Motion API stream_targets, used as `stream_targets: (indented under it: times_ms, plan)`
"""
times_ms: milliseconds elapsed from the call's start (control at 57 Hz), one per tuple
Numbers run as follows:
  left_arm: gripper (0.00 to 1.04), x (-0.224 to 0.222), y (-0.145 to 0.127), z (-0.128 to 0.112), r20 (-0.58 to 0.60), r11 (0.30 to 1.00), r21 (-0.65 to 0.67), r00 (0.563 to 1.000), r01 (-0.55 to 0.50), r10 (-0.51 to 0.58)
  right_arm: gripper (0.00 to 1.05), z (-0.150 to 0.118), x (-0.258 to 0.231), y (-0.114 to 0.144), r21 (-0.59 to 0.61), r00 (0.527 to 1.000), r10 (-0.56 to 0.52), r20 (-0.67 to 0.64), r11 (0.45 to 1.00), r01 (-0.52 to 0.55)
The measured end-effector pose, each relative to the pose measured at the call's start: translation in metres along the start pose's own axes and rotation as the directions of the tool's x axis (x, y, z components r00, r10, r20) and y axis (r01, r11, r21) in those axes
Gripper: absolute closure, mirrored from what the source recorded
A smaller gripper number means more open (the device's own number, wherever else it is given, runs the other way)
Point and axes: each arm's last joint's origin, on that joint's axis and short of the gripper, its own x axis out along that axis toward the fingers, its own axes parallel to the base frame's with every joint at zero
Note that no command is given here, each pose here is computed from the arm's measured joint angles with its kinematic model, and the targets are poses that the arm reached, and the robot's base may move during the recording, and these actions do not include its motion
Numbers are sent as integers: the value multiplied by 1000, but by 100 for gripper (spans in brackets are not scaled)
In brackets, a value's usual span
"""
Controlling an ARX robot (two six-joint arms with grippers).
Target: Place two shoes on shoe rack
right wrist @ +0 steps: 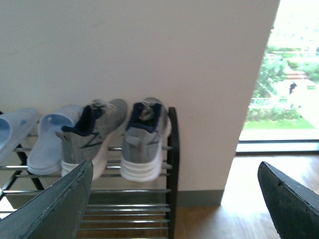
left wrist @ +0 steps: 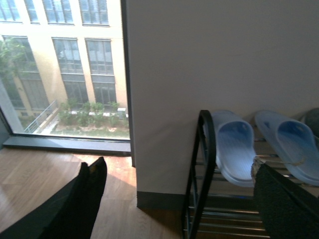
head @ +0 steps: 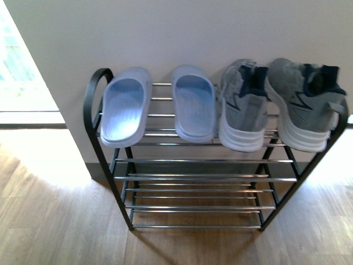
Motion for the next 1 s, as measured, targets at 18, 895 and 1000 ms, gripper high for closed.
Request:
stream_targets:
  times_ms: [18, 895, 1000]
  plan:
    - [11, 0, 0, 0, 0, 1000, 0, 1000, 0, 0, 9, 0, 0, 0, 0, 1000, 0, 0, 1000, 0]
    - [9, 0, 0, 0, 0, 1000, 4, 1000, 3, -3, 9, 0, 0, 0, 0, 1000, -3, 0, 1000, 3]
    - [9, 0, 0, 0, 0, 1000, 3, 1000, 3, -3, 9, 0, 0, 0, 0, 1000, -2, 0, 1000, 2]
